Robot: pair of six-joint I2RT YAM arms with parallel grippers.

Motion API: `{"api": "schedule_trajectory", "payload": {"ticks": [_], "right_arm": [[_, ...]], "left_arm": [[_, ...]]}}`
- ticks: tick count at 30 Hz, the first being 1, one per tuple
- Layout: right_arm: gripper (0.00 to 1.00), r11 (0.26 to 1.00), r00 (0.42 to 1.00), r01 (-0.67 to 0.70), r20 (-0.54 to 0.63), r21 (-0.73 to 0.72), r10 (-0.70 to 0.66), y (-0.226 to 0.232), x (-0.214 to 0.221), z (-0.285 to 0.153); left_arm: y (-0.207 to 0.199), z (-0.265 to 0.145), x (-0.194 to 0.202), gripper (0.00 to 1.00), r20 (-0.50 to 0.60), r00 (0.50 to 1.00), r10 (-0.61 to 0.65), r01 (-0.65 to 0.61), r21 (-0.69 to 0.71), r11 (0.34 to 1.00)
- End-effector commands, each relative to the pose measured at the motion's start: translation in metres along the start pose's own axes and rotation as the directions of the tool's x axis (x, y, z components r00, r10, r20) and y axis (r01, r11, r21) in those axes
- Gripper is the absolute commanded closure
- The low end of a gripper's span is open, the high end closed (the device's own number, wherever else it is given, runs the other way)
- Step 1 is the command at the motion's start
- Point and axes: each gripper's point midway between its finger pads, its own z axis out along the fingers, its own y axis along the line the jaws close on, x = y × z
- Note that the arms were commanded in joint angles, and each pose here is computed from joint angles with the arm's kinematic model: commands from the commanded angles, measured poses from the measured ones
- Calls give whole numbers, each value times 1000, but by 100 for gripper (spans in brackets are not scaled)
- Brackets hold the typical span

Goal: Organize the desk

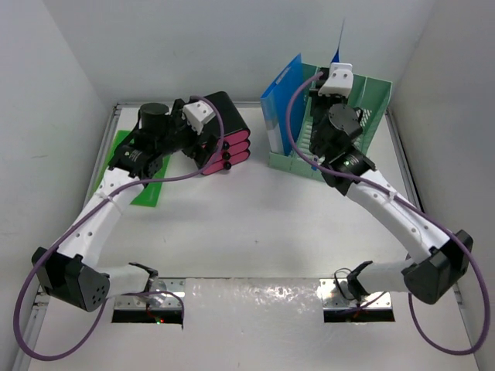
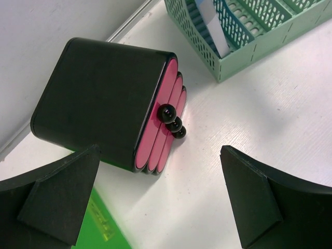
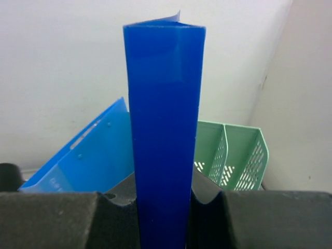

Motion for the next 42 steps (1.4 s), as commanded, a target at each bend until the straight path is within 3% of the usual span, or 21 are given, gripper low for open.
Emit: {"api": "schedule_trajectory", "payload": {"ticks": [1,8,14,18,19,25,42], "right_arm": [[100,989,987,-149,66,4,149,2,-19,19],[100,978,976,-209,50,-29,210,-3,19,58],[100,988,987,-153,57,23,151,-15,55,77],[100,986,979,-164,129,24,160,-14,65,78],[100,981,962,-194,199,17,187,-15,54,77],[100,990,945,-138,300,-1,132,-8,69,77],[100,995,952,-83,301,60,62,-7,120,83]], "left_arm": [[5,1,-10,0,45,999,29,-28,-23,999],[5,9,-1,0,34,999,35,-35,-19,999],[3,13,9,0,6,999,37,-37,-9,999],[8,19,13,0,-4,999,39,-39,-26,999],[9,20,13,0,-6,999,39,-39,-30,999],[9,30,22,1,-30,999,38,-38,-20,999],[8,49,37,0,-67,997,46,-45,16,999]]}}
